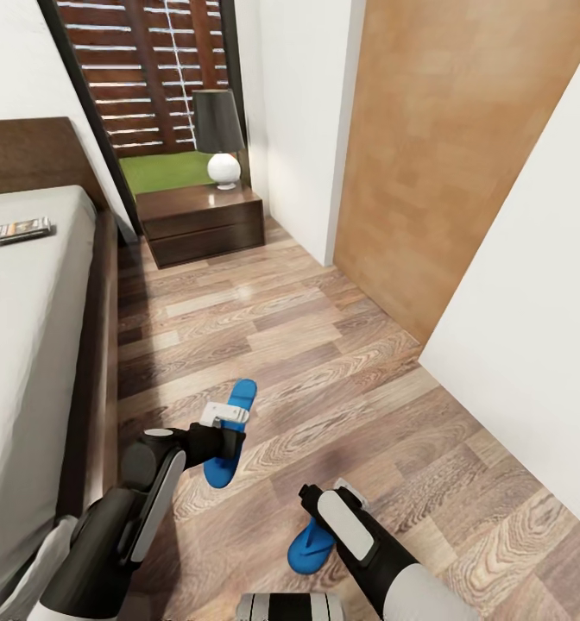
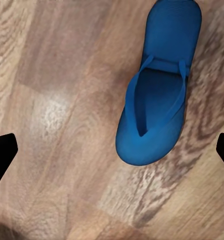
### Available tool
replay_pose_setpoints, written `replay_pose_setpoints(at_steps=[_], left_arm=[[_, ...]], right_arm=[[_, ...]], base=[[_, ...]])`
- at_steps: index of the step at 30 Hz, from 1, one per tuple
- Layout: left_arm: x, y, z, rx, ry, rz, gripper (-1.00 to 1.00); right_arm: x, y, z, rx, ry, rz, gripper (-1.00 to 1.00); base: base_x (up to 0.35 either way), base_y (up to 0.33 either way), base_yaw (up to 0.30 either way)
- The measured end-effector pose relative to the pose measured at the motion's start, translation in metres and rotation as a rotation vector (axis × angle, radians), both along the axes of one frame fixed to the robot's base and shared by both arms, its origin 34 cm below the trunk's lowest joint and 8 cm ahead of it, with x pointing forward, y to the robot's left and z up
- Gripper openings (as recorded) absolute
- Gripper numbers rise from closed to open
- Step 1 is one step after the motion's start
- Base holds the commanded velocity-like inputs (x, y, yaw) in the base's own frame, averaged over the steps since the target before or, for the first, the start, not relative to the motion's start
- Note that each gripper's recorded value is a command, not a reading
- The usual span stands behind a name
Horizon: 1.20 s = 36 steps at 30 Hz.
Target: In the bedroom, move the book from the bed onto either nightstand, and place the two sandals side by side next to the bed.
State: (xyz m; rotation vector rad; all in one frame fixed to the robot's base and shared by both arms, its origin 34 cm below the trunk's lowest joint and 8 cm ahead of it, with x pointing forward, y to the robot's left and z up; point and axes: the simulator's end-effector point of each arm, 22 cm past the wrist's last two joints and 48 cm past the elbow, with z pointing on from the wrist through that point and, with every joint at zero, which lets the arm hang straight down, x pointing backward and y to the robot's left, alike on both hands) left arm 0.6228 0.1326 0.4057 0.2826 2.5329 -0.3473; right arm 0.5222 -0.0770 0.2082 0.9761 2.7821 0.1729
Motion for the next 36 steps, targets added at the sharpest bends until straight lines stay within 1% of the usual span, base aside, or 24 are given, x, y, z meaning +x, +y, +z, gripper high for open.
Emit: replay_pose_setpoints(at_steps=[4, 14, 20, 25, 31, 36], left_arm=[[-0.002, 0.0, -0.009, -0.001, 0.017, 0.0, -1.0], [-0.002, 0.0, -0.009, -0.001, 0.017, 0.001, -1.0], [-0.004, 0.0, -0.023, -0.001, 0.041, 0.0, -1.0], [-0.004, 0.0, -0.023, -0.002, 0.041, 0.0, -1.0], [-0.005, -0.001, -0.023, -0.002, 0.042, -0.001, -1.0], [-0.007, -0.001, -0.034, -0.002, 0.062, -0.001, -1.0]], right_arm=[[0.01, -0.001, -0.002, -0.005, -0.003, 0.0, 1.0], [0.042, -0.008, 0.013, -0.036, -0.035, -0.006, 1.0], [0.045, -0.013, 0.006, -0.057, -0.015, -0.01, 1.0], [0.053, -0.018, 0.009, -0.076, -0.016, -0.014, 1.0], [0.055, -0.02, 0.009, -0.082, -0.015, -0.015, 1.0], [0.052, -0.021, 0.0, -0.084, 0.002, -0.015, 1.0]], base=[[0.0, 0.0, 0.0], [0.0, 0.0, 0.0], [0.0, 0.0, 0.0], [0.0, 0.0, 0.0], [0.0, 0.0, 0.0], [0.0, 0.0, 0.0]])
